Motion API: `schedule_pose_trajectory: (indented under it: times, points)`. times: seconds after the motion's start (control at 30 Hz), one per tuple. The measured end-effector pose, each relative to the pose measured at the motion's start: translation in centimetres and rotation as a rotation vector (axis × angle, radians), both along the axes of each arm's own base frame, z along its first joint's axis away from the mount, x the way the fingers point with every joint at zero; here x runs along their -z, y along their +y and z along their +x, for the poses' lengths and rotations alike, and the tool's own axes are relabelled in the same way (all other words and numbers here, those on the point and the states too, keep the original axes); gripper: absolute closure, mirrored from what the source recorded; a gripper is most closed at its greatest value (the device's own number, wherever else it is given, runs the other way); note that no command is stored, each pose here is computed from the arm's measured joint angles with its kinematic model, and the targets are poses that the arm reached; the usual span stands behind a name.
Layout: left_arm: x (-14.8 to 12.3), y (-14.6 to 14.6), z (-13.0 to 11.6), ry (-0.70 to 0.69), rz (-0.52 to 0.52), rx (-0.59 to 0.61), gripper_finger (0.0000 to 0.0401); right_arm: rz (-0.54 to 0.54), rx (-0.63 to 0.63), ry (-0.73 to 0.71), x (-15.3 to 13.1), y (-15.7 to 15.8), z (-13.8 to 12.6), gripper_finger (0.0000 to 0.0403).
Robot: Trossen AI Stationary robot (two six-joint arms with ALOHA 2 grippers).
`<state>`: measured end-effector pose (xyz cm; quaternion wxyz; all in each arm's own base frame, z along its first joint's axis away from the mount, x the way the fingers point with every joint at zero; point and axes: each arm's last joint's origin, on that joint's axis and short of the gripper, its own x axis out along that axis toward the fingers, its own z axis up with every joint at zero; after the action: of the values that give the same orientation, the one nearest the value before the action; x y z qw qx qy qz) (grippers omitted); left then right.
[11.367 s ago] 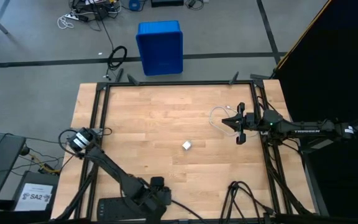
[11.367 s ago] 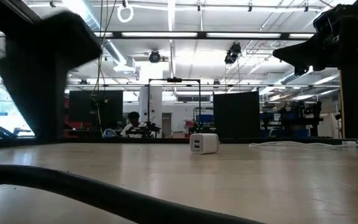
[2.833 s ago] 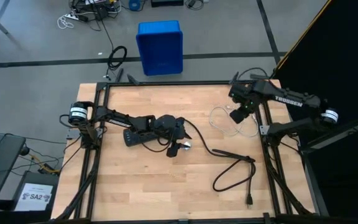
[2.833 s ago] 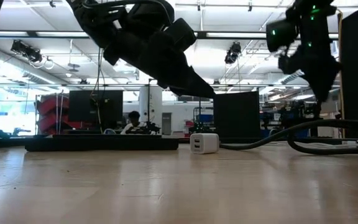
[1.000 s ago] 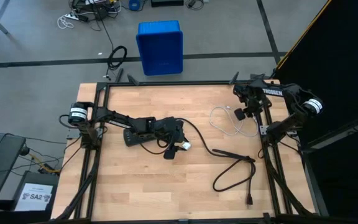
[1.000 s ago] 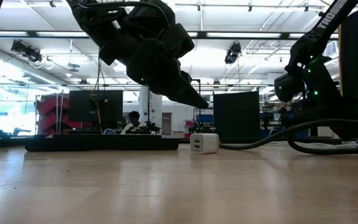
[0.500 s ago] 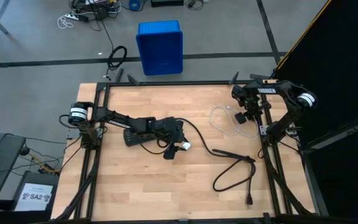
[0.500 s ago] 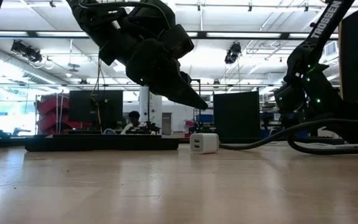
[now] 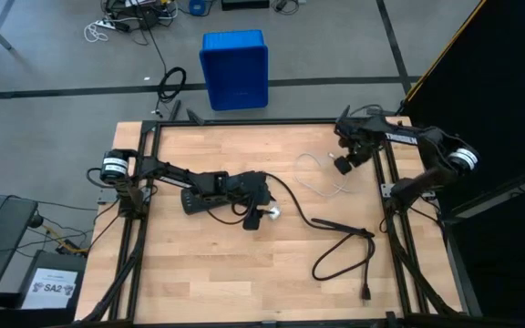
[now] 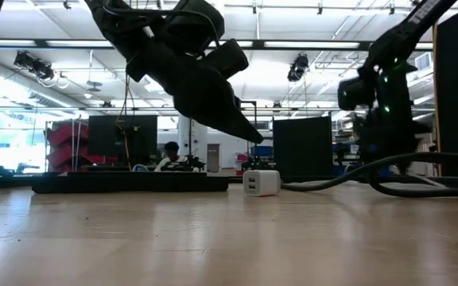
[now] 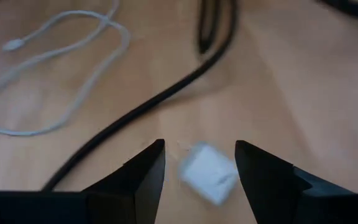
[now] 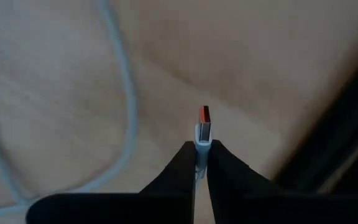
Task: Insert USB
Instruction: Insert the white charger cable into the white charger adapter
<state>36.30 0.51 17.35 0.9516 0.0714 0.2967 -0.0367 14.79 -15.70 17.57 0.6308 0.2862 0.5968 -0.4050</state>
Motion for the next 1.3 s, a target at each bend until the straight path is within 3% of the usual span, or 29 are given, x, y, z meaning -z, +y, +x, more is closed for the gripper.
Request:
schedule_pose_trajectory:
  times: [0.27,0.47,0.57,0.7,0.8,1.07,1.17,1.3]
  points:
    - [-0.4,0.1,0.2,-0.045,-0.052,-0.049,0.022,-0.345,-0.184,-0.417,-4.8,2.5,3.8,0.0402]
    - [0.2,-0.2,0.1,0.009,-0.157,-0.107,0.022,-0.398,-0.31,-0.571,-4.7,5.1,6.0,0.0403]
    - [0.8,-0.5,0.1,0.023,-0.113,-0.17,0.022,-0.422,-0.359,-0.641,-4.3,5.9,6.8,0.0403]
    - [1.5,-1.7,0.4,0.093,-0.043,-0.106,0.022,-0.43,-0.386,-0.666,-4.0,6.3,7.2,0.0403]
    - [0.5,-2.2,0.9,0.073,-0.043,-0.098,0.022,-0.435,-0.392,-0.666,-4.0,6.3,7.2,0.0403]
    - [-1.1,-2.5,1.7,0.064,-0.012,-0.185,0.022,-0.441,-0.425,-0.657,-4.0,6.3,7.2,0.0403]
    - [-0.6,-1.9,1.3,0.124,0.047,-0.257,0.022,-0.442,-0.43,-0.656,-4.0,6.3,7.2,0.0403]
    - [-0.3,-1.4,1.2,0.147,0.043,-0.291,0.022,-0.443,-0.436,-0.655,-4.0,6.3,7.2,0.0403]
